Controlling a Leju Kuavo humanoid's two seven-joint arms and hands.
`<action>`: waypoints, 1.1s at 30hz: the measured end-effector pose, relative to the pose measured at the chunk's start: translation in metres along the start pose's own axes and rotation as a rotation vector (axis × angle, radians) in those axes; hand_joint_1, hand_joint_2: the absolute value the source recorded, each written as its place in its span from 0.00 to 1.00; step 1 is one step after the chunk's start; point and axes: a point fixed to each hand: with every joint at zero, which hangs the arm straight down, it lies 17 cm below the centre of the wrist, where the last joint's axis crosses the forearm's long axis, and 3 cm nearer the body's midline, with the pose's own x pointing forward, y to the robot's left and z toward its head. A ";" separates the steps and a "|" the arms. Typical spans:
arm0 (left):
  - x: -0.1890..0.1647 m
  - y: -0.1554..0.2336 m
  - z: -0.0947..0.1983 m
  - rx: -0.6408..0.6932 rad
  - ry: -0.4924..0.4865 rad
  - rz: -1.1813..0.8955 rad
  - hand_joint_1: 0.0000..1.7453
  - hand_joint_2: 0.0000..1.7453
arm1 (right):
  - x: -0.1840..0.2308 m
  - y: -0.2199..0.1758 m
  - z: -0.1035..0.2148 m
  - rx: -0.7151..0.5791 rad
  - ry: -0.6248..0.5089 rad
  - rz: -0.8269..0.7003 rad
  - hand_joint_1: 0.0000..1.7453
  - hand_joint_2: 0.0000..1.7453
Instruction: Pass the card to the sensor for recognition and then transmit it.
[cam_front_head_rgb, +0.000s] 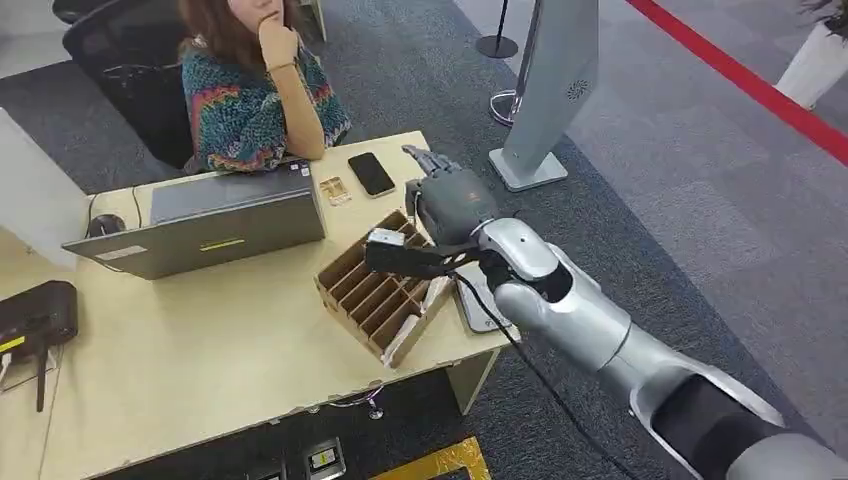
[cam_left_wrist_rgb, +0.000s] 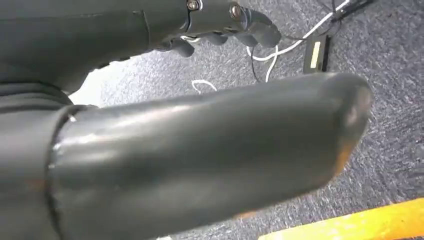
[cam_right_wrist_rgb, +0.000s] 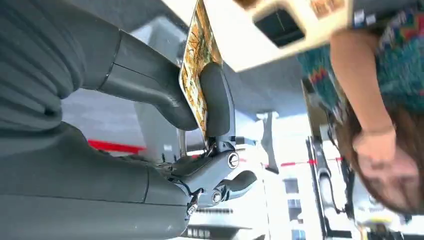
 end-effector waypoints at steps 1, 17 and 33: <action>0.002 0.000 0.000 -0.003 -0.004 -0.003 0.00 0.00 | 0.001 -0.007 -0.004 -0.010 -0.004 0.001 1.00 1.00; 0.035 0.001 -0.006 -0.029 -0.053 -0.064 0.00 0.00 | 0.030 -0.070 -0.086 -0.027 -0.097 0.067 1.00 1.00; 0.039 -0.006 -0.003 -0.033 -0.066 -0.087 0.00 0.00 | 0.021 -0.050 -0.163 -0.002 -0.013 0.105 1.00 1.00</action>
